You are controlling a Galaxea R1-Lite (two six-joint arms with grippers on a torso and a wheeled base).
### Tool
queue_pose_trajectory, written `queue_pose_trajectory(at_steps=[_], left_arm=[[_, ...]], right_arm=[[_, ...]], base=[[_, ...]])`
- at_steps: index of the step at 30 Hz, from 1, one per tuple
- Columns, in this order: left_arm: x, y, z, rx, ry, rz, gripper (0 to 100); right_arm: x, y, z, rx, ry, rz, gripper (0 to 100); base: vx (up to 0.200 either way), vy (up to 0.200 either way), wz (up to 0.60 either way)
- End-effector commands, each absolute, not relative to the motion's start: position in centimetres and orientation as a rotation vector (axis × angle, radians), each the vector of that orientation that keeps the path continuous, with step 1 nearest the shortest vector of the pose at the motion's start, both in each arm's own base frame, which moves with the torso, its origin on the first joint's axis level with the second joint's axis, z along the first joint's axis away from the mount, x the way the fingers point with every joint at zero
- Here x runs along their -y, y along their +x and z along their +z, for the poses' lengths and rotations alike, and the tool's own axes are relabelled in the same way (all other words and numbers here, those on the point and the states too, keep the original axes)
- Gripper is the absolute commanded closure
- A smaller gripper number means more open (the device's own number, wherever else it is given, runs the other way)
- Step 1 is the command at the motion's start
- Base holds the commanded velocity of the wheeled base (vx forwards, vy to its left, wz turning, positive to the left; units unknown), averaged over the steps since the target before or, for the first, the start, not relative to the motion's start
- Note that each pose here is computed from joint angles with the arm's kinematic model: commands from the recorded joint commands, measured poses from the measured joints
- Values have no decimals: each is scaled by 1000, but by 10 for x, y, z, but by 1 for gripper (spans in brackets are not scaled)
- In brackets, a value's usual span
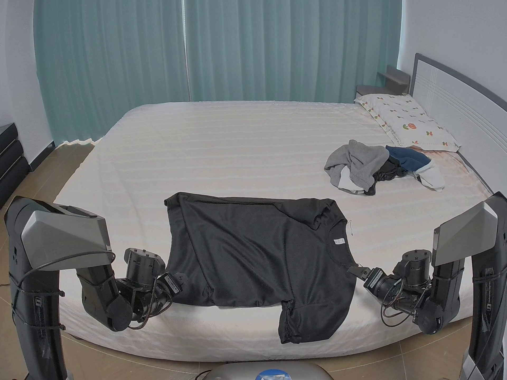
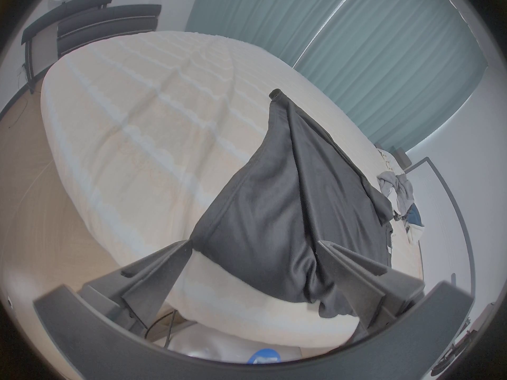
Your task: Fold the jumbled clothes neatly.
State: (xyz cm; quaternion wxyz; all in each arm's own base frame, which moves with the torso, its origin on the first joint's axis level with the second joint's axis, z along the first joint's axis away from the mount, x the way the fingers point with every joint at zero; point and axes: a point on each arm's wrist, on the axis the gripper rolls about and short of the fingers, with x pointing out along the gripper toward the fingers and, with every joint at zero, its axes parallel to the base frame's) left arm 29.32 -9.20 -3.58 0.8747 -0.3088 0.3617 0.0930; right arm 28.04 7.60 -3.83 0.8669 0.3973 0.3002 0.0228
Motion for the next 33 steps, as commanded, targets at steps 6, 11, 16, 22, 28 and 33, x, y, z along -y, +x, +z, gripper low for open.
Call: queue_pose_trajectory(at_steps=[6,11,16,22,28,33], left_arm=[[96,300,-45,-758,-636,197,0],[98,295,-46,-761,-616,213,0],[96,290,-45,-768,-611,224,0],[95,287,-48,-783,-605,234,0],[97,293,-47,-766,-602,221,0],[97,291,-47,-771,-596,221,100]], right_arm=[[-78,287,-37,-597,837,67,0],[-77,286,-36,-597,838,64,0],[-76,286,-37,-597,839,60,0],[-76,286,-37,-598,837,60,0],[-78,286,-37,-600,831,67,0],[-77,284,-38,-608,816,67,0]], base=[[0,0,0],[0,0,0],[0,0,0],[0,0,0],[0,0,0],[0,0,0]])
